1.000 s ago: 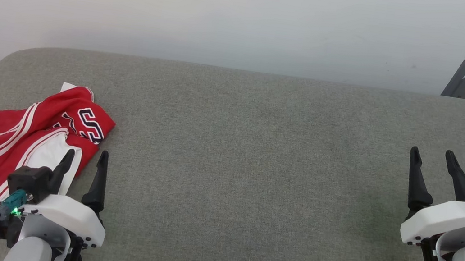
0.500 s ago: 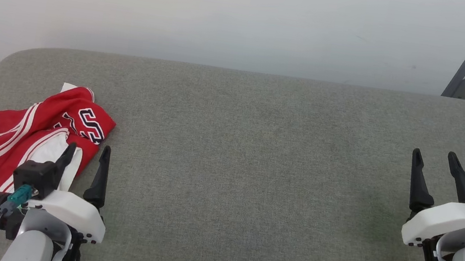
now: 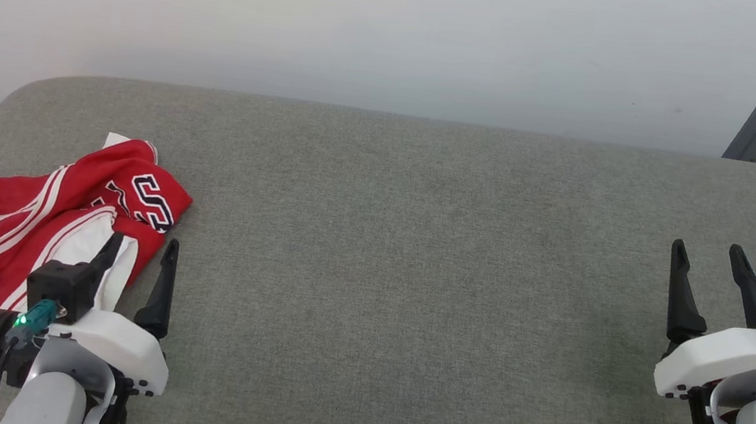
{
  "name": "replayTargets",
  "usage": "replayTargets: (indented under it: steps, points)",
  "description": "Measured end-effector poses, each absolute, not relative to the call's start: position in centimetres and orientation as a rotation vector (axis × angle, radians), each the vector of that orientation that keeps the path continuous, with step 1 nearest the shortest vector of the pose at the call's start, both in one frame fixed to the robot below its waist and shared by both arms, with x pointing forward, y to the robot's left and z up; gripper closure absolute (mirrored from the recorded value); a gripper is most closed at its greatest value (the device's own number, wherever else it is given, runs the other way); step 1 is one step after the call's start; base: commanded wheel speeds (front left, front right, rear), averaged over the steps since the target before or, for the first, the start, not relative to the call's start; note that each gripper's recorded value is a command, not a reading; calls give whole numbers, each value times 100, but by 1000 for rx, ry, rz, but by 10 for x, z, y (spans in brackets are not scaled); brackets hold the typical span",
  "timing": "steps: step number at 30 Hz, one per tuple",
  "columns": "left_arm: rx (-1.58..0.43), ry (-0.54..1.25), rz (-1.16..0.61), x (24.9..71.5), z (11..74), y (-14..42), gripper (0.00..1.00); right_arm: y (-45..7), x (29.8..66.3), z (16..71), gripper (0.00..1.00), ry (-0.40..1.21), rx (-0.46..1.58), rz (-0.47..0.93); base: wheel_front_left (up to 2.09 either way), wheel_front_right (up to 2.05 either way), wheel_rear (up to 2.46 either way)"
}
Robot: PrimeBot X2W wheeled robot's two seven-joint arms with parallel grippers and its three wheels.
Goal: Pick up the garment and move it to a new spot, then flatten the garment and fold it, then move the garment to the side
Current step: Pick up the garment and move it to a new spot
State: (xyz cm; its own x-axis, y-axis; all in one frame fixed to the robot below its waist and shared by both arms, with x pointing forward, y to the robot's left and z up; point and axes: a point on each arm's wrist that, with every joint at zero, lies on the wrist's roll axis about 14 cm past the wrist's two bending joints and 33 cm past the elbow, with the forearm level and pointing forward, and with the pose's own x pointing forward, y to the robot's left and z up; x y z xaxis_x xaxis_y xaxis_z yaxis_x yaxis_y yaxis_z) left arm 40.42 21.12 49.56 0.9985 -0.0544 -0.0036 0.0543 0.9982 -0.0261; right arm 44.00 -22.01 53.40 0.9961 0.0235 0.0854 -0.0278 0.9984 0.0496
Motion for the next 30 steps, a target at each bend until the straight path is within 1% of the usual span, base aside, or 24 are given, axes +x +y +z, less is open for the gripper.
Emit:
replayTargets:
  steps: [6,10,14,22,30]
  points:
    - [-35,-5,-35,404,499,217,0,-215,444,534,0,-87,77,32,0,0,0]
    - [-51,-9,7,396,499,229,0,-195,450,532,0,-83,92,79,0,0,0]
    - [-62,-14,84,380,499,254,0,-158,456,524,0,-60,103,166,0,0,0]
    - [-47,-3,270,324,490,309,0,-68,466,520,0,-38,131,371,0,0,0]
    - [-33,-8,457,260,488,354,0,15,459,518,0,-15,160,564,0,0,0]
